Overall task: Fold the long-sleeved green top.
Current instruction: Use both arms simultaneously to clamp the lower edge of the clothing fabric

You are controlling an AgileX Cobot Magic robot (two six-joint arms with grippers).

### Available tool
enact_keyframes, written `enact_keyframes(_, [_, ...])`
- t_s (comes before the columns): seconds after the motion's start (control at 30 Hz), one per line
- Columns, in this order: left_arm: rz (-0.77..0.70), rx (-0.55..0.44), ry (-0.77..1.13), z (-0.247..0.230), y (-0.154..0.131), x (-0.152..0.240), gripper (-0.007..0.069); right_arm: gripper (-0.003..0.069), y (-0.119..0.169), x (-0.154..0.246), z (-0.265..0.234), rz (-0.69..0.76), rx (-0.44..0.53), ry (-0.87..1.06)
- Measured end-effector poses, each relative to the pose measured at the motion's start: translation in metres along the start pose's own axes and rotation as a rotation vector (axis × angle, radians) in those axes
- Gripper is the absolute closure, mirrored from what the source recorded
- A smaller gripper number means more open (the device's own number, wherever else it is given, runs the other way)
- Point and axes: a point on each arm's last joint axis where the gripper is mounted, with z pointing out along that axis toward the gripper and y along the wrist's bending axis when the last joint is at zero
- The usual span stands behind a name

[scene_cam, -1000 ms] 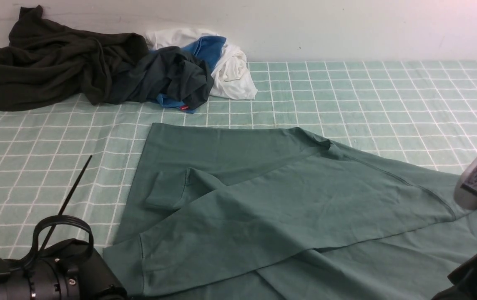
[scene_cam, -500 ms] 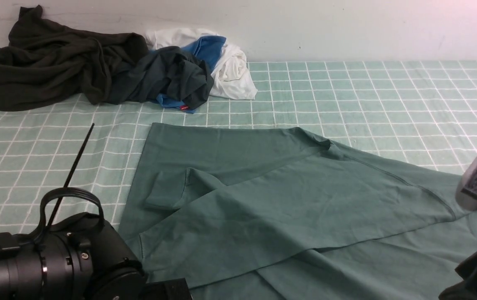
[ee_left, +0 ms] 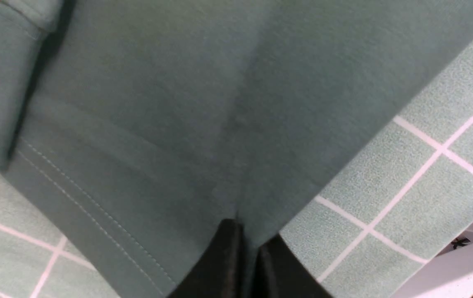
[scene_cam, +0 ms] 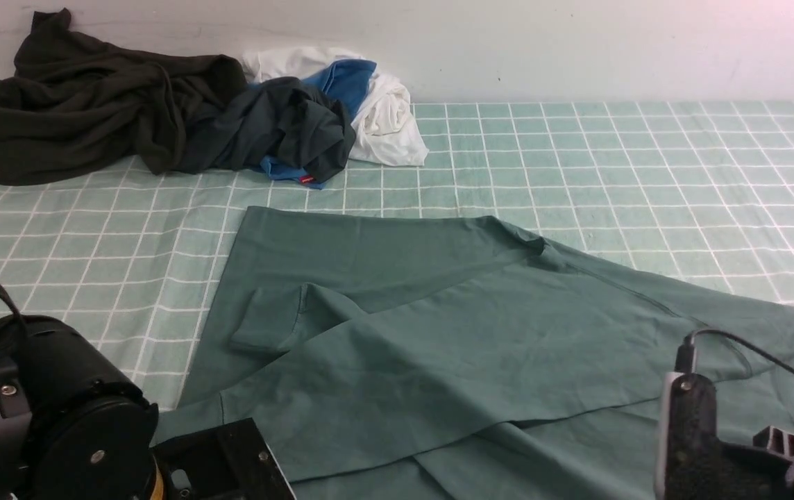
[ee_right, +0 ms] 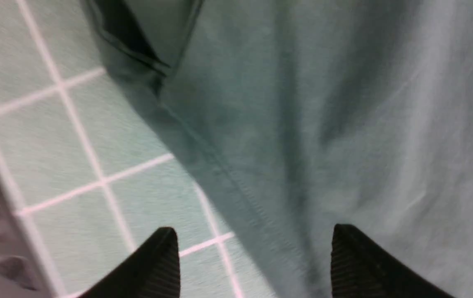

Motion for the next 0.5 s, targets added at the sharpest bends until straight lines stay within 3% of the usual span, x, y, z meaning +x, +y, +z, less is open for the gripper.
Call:
enact_keyframes(0.23, [0.0, -0.001, -0.005, 0.0, 0.0, 0.0, 0.062, 0.0197, -0.012, -0.005, 0.039, -0.128, -0.037, 0.122])
enact_keyframes(0.5, [0.0, -0.005, -0.019, 0.0, 0.001, -0.002, 0.062, 0.0197, -0.012, -0.004, 0.049, -0.184, -0.044, 0.129])
